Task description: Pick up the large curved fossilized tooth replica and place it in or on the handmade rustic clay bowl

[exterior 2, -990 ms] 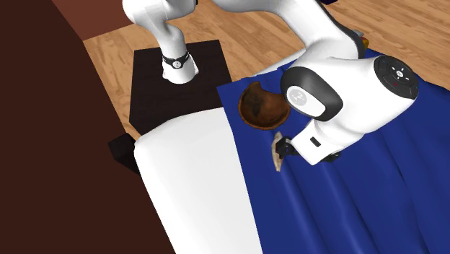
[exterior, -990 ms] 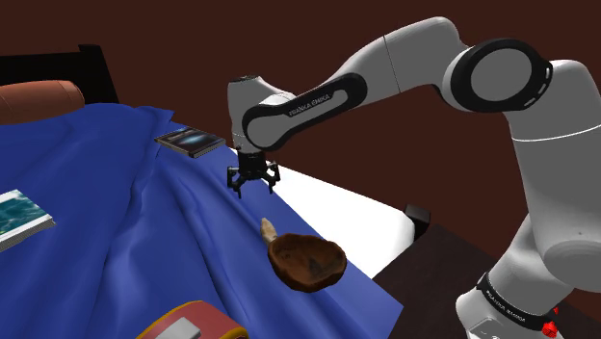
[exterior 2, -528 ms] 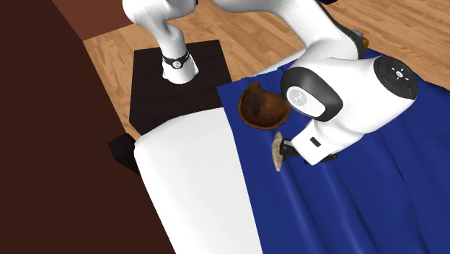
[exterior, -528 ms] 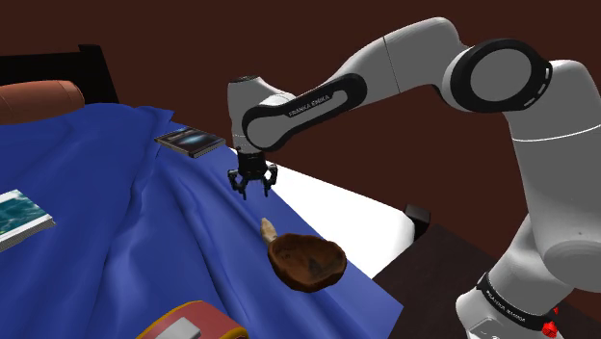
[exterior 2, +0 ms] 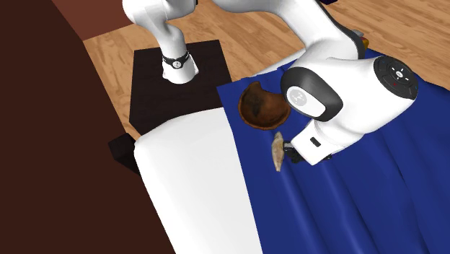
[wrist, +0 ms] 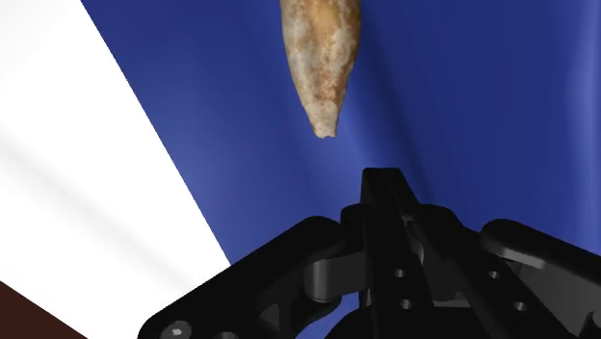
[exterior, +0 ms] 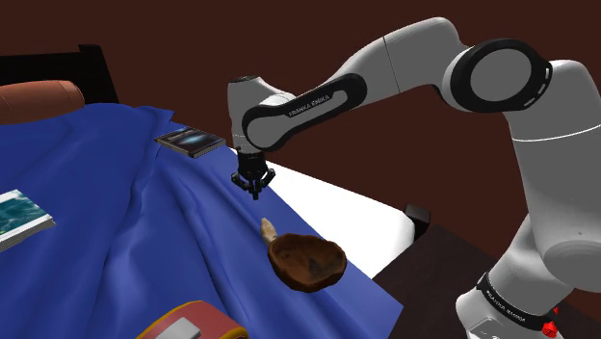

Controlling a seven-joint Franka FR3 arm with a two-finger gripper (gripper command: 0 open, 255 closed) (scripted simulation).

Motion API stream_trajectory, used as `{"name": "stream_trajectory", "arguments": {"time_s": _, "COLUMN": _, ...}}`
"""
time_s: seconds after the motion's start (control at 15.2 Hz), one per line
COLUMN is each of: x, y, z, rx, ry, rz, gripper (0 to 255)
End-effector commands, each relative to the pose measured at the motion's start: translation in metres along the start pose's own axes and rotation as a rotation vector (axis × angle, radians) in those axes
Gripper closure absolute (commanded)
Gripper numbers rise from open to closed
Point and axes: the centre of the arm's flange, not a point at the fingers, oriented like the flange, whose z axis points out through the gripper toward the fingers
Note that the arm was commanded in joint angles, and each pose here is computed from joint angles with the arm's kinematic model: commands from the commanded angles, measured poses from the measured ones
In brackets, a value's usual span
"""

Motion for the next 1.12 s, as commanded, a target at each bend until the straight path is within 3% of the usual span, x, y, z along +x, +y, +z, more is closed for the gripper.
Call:
{"name": "stream_trajectory", "arguments": {"time_s": 0.0, "x": 0.000, "y": 0.000, "z": 0.000, "rx": 0.000, "ry": 0.000, "rz": 0.000, "gripper": 255}}
{"name": "stream_trajectory", "arguments": {"time_s": 0.07, "x": 0.000, "y": 0.000, "z": 0.000, "rx": 0.000, "ry": 0.000, "rz": 0.000, "gripper": 0}}
{"name": "stream_trajectory", "arguments": {"time_s": 0.53, "x": -0.065, "y": 0.026, "z": 0.063, "rx": 0.014, "ry": 0.011, "rz": 0.235, "gripper": 0}}
{"name": "stream_trajectory", "arguments": {"time_s": 1.06, "x": -0.068, "y": 0.027, "z": 0.107, "rx": 0.015, "ry": 0.012, "rz": 0.249, "gripper": 0}}
